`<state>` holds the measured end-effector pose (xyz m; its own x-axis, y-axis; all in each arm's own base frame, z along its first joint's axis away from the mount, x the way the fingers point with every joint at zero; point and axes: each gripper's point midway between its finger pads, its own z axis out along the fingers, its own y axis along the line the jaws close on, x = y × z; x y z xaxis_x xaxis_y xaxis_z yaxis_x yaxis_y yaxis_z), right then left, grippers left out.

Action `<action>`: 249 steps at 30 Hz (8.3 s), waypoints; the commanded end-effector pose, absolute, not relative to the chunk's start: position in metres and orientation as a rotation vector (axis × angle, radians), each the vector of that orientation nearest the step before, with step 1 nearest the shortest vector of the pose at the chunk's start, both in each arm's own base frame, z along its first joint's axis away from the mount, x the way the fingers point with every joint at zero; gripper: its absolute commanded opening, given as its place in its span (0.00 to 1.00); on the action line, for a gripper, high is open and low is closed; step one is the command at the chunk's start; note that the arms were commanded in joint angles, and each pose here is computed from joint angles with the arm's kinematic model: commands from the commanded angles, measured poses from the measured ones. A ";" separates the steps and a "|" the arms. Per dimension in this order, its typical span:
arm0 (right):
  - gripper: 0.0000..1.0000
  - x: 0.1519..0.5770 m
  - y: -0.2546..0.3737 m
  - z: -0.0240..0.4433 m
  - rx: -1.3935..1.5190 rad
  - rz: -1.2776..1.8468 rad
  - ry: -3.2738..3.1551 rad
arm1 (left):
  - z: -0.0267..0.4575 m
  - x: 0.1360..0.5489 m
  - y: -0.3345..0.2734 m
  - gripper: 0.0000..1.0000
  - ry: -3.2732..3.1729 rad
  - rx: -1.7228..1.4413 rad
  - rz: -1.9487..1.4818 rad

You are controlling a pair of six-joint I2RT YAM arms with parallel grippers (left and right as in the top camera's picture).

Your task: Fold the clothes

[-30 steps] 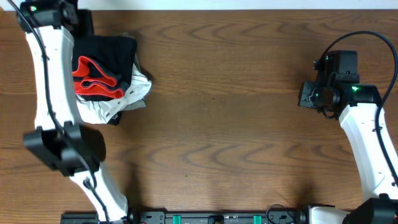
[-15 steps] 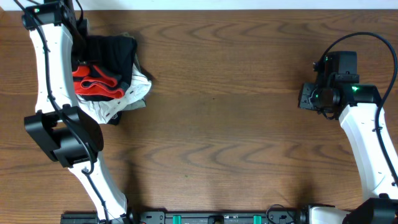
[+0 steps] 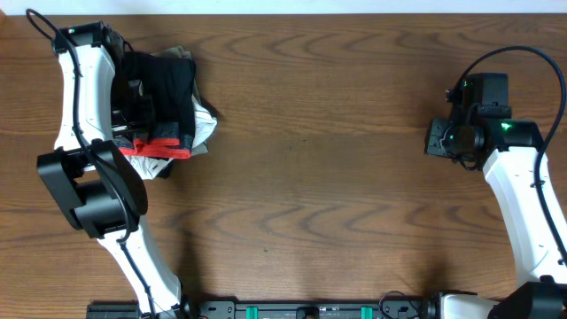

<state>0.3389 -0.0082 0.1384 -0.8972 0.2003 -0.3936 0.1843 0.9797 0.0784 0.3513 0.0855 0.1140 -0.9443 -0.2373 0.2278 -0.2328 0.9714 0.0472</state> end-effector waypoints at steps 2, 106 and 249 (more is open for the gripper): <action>0.45 0.341 -0.010 0.139 0.296 0.049 2.711 | 0.140 0.346 0.098 0.21 -2.926 0.447 -0.159; 0.54 0.369 0.215 0.058 -0.292 1.014 2.705 | 0.125 0.387 -0.024 0.38 -3.244 0.490 0.423; 0.64 0.350 0.206 0.049 -0.258 0.994 2.814 | 0.087 0.427 0.152 0.49 -3.373 0.830 -0.194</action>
<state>0.3450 0.2083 0.0445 -0.9802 -0.1065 -0.1667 -0.1876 0.7679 0.6125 0.4422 0.1345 0.0850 -0.8422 -0.4045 -0.3564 -0.4234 0.9055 -0.0272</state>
